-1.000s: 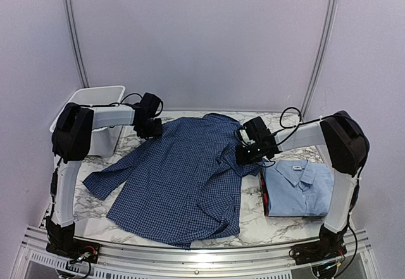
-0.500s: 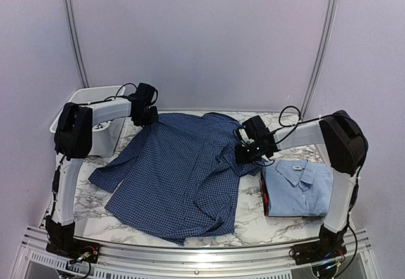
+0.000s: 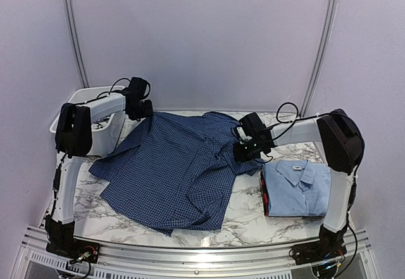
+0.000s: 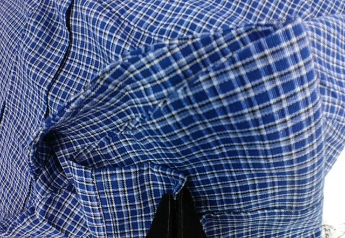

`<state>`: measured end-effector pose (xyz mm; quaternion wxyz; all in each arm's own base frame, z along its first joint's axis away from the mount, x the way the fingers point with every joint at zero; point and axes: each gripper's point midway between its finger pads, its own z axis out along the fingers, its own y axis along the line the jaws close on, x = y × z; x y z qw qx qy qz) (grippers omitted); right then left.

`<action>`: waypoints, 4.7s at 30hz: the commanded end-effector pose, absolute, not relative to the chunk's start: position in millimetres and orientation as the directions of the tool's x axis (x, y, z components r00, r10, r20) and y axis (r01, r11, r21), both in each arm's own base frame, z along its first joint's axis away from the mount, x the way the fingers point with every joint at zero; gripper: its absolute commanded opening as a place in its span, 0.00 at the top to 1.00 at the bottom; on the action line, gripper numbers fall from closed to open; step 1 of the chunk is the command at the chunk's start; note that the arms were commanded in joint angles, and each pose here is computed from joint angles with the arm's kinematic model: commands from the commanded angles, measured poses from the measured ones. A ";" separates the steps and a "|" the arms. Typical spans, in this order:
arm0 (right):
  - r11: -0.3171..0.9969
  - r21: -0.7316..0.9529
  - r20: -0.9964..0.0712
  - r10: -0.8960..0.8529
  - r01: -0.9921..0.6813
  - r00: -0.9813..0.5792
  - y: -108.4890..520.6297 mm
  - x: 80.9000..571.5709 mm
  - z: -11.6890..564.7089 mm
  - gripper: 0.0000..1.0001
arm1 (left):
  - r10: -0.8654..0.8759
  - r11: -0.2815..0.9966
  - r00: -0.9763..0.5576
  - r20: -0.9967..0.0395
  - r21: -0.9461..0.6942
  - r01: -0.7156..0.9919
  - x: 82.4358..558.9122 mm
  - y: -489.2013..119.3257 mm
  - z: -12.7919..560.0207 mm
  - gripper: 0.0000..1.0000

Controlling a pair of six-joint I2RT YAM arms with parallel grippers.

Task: Fold and stack the long sleeve shirts
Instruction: Flatten out the crumpled shirt at the center of the board.

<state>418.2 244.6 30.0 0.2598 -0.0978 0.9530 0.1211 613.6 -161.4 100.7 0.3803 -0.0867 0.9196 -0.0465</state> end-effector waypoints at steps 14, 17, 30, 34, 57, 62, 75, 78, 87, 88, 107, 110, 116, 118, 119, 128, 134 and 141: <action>0.995 -0.073 -0.720 -0.096 -0.063 -0.687 166.3 472.8 184.8 1.00 | 0.016 0.883 -0.833 -0.553 -0.383 0.272 427.8 -301.5 138.9 0.44; 0.996 -0.089 -0.772 -0.055 0.022 -0.633 130.5 480.6 230.0 1.00 | 0.098 0.834 -0.854 -0.510 -0.426 0.351 377.6 -329.2 132.7 0.43; 0.952 -0.090 -0.918 0.034 0.292 -0.395 34.0 467.0 387.6 1.00 | 0.370 0.644 -0.825 -0.427 -0.522 0.559 234.8 -417.4 118.2 0.33; 0.953 -0.087 -0.921 0.034 0.290 -0.389 32.0 458.6 394.0 1.00 | 0.405 0.638 -0.805 -0.434 -0.496 0.588 224.4 -438.9 110.4 0.33; 0.950 -0.083 -0.939 0.028 0.302 -0.344 24.0 450.6 424.1 1.00 | 0.519 0.648 -0.756 -0.398 -0.393 0.652 149.7 -446.4 72.8 0.67; 0.945 -0.103 -0.936 0.014 0.310 -0.352 22.1 451.4 417.8 1.00 | 0.546 0.628 -0.719 -0.430 -0.357 0.691 136.2 -444.5 77.4 0.74; 0.927 -0.135 -0.931 0.003 0.350 -0.365 14.5 455.7 407.3 1.00 | 0.682 0.424 -0.541 -0.492 -0.337 0.841 83.0 -435.2 85.1 0.83; 0.928 -0.123 -0.935 0.011 0.352 -0.354 13.6 453.3 412.5 1.00 | 0.725 0.376 -0.502 -0.473 -0.339 0.862 70.1 -431.8 74.9 0.79; 0.927 -0.108 -0.941 0.021 0.359 -0.336 11.1 445.3 424.3 1.00 | 0.785 0.312 -0.428 -0.448 -0.311 0.898 52.9 -427.1 55.4 0.91; 0.925 -0.109 -0.941 0.022 0.363 -0.337 10.4 444.8 424.6 1.00 | 0.790 0.302 -0.420 -0.446 -0.312 0.901 50.4 -426.0 54.5 0.94; 0.900 -0.112 -0.952 0.025 0.421 -0.306 -3.2 427.2 445.0 1.00 | 0.766 0.298 -0.412 -0.493 -0.295 0.908 53.4 -413.8 65.7 0.50; 0.906 -0.110 -0.950 0.025 0.409 -0.312 -0.3 430.7 442.7 1.00 | 0.690 0.366 -0.454 -0.564 -0.269 0.891 74.5 -421.1 86.7 0.49; 0.908 -0.117 -0.944 0.024 0.403 -0.329 1.4 433.5 432.8 1.00 | 0.610 0.447 -0.479 -0.631 -0.226 0.866 101.0 -442.2 107.9 0.50; 0.906 -0.121 -0.944 0.021 0.406 -0.328 0.6 434.3 433.9 1.00 | 0.615 0.441 -0.474 -0.630 -0.224 0.869 102.3 -450.9 106.8 0.50; 0.907 -0.122 -0.944 0.019 0.402 -0.330 1.7 435.2 433.6 1.00 | 0.614 0.440 -0.473 -0.631 -0.224 0.870 103.0 -455.5 107.4 0.50; 0.918 -0.116 -0.938 0.025 0.379 -0.346 6.6 440.7 423.4 1.00 | 0.630 0.470 -0.465 -0.622 -0.171 0.866 117.2 -478.9 97.3 0.50; 0.932 -0.105 -0.932 0.029 0.346 -0.362 14.3 446.3 412.6 1.00 | 0.653 0.466 -0.465 -0.598 -0.166 0.869 115.4 -480.3 82.2 0.52; 0.949 -0.092 -0.921 0.034 0.303 -0.387 26.3 453.2 397.1 1.00 | 0.673 0.470 -0.464 -0.577 -0.151 0.869 116.6 -480.0 67.4 0.55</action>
